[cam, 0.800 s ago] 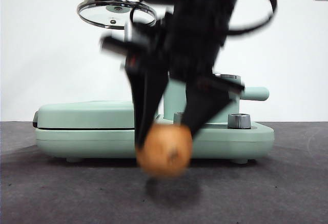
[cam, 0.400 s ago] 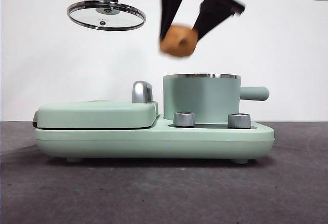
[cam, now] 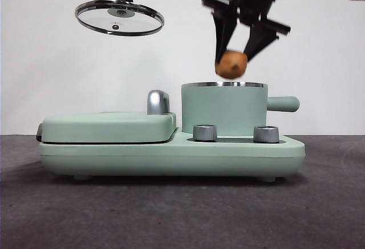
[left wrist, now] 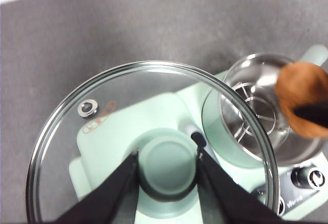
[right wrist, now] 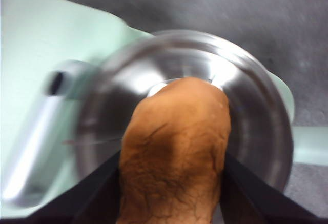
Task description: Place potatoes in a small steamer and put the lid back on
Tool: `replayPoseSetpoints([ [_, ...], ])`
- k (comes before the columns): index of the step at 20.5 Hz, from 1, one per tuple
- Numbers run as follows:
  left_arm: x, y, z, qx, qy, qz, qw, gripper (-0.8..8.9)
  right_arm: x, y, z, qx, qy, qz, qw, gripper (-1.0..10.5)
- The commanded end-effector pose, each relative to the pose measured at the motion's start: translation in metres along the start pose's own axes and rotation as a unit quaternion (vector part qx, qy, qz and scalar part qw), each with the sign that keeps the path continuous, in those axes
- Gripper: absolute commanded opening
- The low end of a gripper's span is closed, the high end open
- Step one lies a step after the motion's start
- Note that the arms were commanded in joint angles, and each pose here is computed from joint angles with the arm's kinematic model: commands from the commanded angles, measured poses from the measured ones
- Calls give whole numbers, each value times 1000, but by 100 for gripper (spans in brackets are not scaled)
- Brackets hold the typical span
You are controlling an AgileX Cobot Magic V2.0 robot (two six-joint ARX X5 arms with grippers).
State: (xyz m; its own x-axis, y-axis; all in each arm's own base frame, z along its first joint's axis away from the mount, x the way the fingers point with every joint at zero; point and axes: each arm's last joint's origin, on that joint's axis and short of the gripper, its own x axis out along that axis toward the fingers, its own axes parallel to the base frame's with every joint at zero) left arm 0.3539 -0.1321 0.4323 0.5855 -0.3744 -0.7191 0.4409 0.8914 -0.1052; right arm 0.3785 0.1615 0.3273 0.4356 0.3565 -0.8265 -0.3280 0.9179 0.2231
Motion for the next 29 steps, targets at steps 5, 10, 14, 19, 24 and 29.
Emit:
replayPoseSetpoints([
  [5,-9,-6,0,3,0,-5,1000,16,42,-10,4,-14,32,-4,999,160],
  [10,-1,-7,-10,-1,44,-6,999,15,46,-11,3,-18,34,-4,999,291],
  [14,-15,-10,-13,-1,35,-8,999,16,46,-11,3,-27,36,5,999,464],
  [19,-52,-15,-37,3,9,-8,1000,15,36,-8,7,-29,32,13,999,464],
  [24,-60,-23,-51,18,-19,-16,1000,15,-17,-6,0,-30,61,7,998,464],
  [29,-41,-51,-52,56,-34,-50,997,15,-104,-2,-19,-28,19,-2,999,464],
])
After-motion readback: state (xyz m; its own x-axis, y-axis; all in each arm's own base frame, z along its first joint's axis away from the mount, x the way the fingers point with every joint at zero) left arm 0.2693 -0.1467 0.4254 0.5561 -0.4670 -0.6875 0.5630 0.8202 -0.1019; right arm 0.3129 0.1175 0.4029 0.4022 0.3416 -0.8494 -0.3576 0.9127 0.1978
